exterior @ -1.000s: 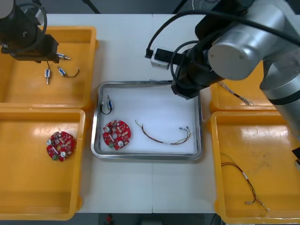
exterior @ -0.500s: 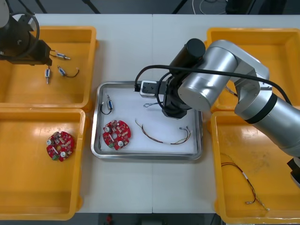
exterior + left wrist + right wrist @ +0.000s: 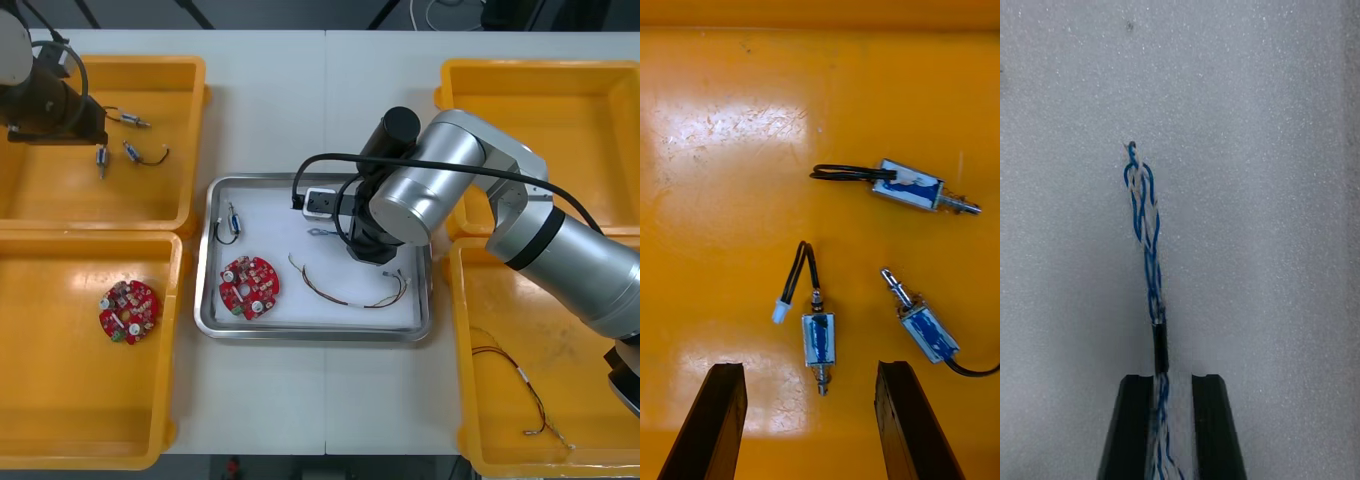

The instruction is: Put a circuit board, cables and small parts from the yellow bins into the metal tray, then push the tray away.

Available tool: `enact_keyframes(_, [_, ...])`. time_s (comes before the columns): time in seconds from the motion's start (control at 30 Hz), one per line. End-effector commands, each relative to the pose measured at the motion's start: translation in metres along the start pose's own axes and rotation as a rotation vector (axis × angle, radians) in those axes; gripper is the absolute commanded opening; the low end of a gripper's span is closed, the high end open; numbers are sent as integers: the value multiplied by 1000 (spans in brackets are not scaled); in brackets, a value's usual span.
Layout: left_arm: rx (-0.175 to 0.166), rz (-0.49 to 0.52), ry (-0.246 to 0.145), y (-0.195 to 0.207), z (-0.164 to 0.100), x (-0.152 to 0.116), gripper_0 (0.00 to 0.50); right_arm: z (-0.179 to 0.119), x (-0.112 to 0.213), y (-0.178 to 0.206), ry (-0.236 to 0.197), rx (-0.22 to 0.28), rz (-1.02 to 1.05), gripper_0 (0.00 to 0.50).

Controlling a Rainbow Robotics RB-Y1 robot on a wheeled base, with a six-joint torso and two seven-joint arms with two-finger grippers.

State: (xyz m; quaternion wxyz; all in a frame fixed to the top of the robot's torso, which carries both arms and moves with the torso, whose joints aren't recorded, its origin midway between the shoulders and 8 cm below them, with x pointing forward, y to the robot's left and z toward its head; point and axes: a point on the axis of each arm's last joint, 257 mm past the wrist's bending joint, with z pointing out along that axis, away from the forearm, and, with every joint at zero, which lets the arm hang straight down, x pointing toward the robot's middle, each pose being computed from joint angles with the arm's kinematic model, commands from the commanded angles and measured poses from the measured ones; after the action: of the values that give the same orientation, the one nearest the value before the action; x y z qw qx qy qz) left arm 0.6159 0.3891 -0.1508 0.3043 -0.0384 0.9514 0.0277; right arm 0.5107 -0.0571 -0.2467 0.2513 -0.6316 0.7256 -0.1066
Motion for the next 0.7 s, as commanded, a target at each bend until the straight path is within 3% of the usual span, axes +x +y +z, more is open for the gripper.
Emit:
enact_keyframes(0.03, [1,99,-52,-16,-1,-22,500,-9,-26,4,-58,9,-27,500])
enact_keyframes(0.27, [3,93,-48,-22,15,-16,500,-23,-30,2,-68,8,-13,500])
enact_keyframes(0.57, [7,94,-33,-25,28,-7,500,-77,-21,6,-14,-37,27,500])
enact_keyframes(0.7, [-8,115,-37,-26,36,-4,500,-98,-6,2,25,-51,92,500])
